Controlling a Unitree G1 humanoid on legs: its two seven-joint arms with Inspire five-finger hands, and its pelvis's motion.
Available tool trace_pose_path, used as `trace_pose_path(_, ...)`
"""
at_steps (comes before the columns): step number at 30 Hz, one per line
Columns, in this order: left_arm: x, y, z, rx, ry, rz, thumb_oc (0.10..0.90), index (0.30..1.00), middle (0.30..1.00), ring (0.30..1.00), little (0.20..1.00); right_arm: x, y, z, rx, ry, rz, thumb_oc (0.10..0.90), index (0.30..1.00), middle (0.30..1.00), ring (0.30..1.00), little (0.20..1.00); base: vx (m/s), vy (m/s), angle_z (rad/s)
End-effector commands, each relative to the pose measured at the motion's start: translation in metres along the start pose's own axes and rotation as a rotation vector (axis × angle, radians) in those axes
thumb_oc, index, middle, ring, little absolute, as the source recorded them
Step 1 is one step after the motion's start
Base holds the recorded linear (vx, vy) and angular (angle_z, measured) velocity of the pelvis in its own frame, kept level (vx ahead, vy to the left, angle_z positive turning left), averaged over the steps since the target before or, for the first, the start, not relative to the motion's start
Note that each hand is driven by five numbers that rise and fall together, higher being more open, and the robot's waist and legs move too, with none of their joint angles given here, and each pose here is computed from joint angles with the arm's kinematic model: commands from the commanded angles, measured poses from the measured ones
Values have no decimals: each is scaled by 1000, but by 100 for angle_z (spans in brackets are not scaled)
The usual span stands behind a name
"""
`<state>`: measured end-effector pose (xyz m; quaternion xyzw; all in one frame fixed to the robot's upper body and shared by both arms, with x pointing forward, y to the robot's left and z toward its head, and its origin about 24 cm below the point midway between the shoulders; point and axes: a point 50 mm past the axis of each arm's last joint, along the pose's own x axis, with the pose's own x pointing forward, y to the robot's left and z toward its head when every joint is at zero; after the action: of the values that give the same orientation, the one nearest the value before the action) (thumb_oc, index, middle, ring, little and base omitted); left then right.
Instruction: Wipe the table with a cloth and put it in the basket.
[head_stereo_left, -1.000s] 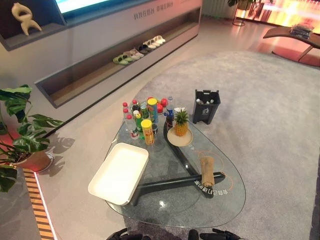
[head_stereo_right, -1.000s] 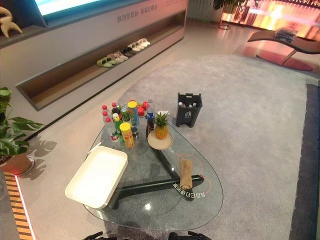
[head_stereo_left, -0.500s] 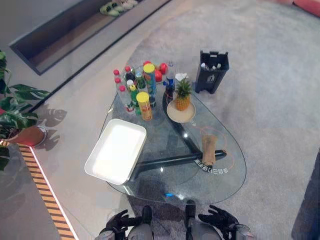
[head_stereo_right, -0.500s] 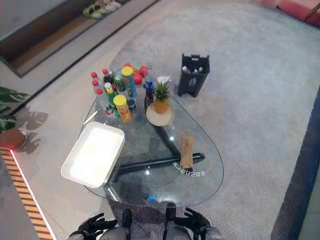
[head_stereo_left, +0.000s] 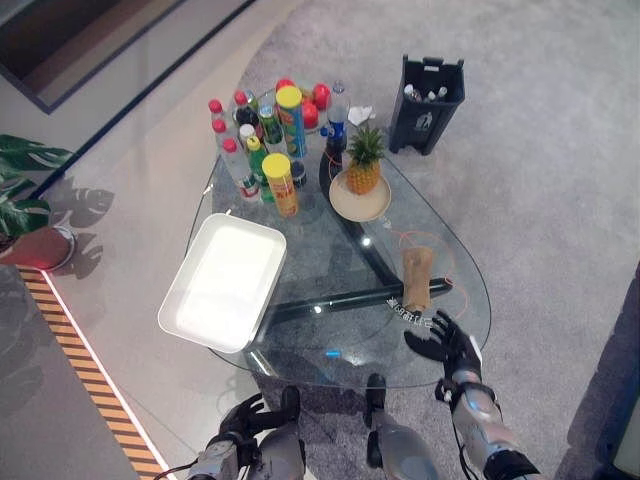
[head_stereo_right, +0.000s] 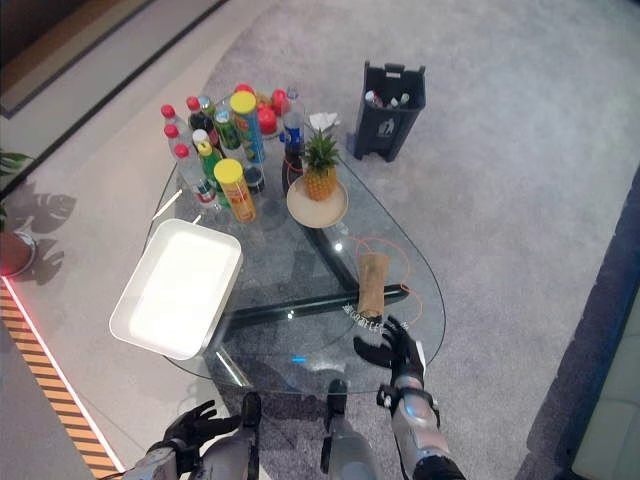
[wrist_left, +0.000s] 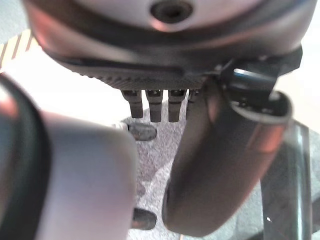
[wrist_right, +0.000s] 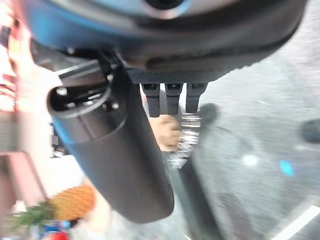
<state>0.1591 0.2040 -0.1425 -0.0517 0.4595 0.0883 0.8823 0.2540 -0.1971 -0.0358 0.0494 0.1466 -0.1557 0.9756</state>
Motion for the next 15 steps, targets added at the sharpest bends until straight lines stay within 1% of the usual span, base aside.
trace_pose_path(1, -4, -2, -21, -31, 53, 28, 800, 900, 900, 900, 900, 1, 8, 46, -16, -206, -48, 800, 900, 900, 900, 900, 0, 0, 0)
trace_pose_path(11, 0, -16, 2, -94, -30, -15, 800, 900, 900, 900, 900, -8, 32, 115, 25, -520, -94, 800, 900, 900, 900, 900, -56, 46, -1)
trace_pose_path(15, 1, -20, 8, -118, -51, -27, 800, 900, 900, 900, 900, -8, 36, 129, 39, -577, -120, 800, 900, 900, 900, 900, -27, 55, -1)
